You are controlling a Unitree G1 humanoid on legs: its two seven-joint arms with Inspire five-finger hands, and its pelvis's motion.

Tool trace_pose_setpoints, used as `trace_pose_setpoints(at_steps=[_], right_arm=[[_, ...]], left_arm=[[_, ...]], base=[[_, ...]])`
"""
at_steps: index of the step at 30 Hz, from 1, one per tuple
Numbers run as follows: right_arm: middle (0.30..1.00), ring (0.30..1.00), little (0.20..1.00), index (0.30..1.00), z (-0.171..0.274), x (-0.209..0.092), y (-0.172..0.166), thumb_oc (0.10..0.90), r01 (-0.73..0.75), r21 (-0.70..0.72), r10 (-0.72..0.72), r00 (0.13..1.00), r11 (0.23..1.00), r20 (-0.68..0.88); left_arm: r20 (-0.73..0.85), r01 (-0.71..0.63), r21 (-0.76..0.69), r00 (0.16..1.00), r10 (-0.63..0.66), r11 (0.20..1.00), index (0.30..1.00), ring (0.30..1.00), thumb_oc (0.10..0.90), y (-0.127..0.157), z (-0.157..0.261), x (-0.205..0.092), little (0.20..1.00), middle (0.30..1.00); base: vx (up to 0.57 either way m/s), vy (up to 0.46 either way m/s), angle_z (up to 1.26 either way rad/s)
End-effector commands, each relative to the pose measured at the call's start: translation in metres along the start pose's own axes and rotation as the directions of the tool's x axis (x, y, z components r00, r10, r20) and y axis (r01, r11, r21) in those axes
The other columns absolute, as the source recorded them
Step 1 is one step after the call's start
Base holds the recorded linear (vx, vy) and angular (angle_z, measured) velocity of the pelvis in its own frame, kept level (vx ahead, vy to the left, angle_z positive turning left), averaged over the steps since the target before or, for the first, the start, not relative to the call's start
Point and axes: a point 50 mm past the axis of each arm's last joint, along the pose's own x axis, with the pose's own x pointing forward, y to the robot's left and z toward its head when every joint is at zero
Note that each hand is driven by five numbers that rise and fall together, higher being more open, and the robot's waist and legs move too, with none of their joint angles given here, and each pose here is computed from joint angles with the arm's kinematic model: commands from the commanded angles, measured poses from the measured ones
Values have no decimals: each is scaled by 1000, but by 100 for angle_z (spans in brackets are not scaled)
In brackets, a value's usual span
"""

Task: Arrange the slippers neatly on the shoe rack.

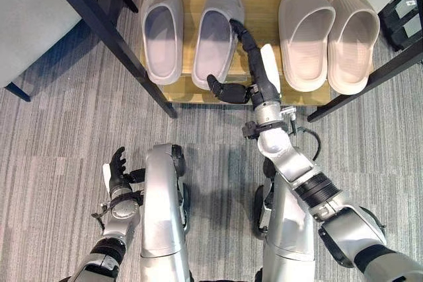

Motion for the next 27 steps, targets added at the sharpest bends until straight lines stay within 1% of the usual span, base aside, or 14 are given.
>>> trace_pose_setpoints(at_steps=[1, 3, 4, 10, 11, 12, 13, 15, 18, 21, 22, 27], right_arm=[[900, 900, 900, 900, 66, 32, -19, 800, 95, 158, -136, 953, 983, 272], [900, 900, 900, 900, 65, 35, -19, 800, 89, 171, -132, 956, 981, 262], [900, 900, 900, 900, 65, 43, -17, 800, 74, 202, -122, 964, 977, 235], [900, 900, 900, 900, 69, 50, -17, 800, 65, 204, -113, 965, 977, 236], [900, 900, 900, 900, 69, 48, -18, 800, 78, 233, -134, 963, 969, 235], [900, 900, 900, 900, 69, 47, -18, 800, 79, 233, -134, 963, 969, 234], [900, 900, 900, 900, 69, 45, -18, 800, 88, 294, -159, 961, 952, 225], [900, 900, 900, 900, 68, 44, -18, 800, 86, 321, -160, 964, 943, 214], [900, 900, 900, 900, 64, 45, -14, 800, 63, 394, -142, 974, 917, 174], [900, 900, 900, 900, 61, 53, -12, 800, 35, 459, -111, 984, 888, 139], [900, 900, 900, 900, 62, 60, -14, 800, 14, 470, -86, 988, 883, 131], [900, 900, 900, 900, 60, 71, -20, 800, -38, 454, -23, 992, 890, 128]], left_arm=[[74, -74, 10, 995, 73, 997, 900, 900, 800, 13, 11, 6, 900, 900], [77, -70, 11, 995, 69, 997, 900, 900, 800, 13, 12, 7, 900, 900], [83, -59, 16, 995, 57, 998, 900, 900, 800, 11, 13, 7, 900, 900], [75, -56, 11, 996, 55, 998, 900, 900, 800, 9, 13, 9, 900, 900], [63, -61, 11, 996, 60, 998, 900, 900, 800, 9, 11, 8, 900, 900], [63, -61, 11, 996, 60, 998, 900, 900, 800, 9, 11, 8, 900, 900], [54, -68, 15, 996, 67, 998, 900, 900, 800, 11, 8, 8, 900, 900], [54, -71, 19, 996, 70, 997, 900, 900, 800, 11, 8, 8, 900, 900], [57, -76, 25, 996, 75, 997, 900, 900, 800, 13, 8, 8, 900, 900], [71, -80, 12, 994, 79, 997, 900, 900, 800, 16, 12, 10, 900, 900], [75, -83, 1, 994, 83, 997, 900, 900, 800, 18, 13, 11, 900, 900], [78, -86, -28, 993, 88, 996, 900, 900, 800, 24, 16, 15, 900, 900]], base=[[0, 0, 0], [0, 0, 0], [0, 0, 0], [0, 0, 0], [0, 0, 0], [0, 0, 0], [0, 0, 0], [0, 0, 0], [0, 0, 0], [0, 0, 0], [0, 0, 0], [0, 0, 0]])
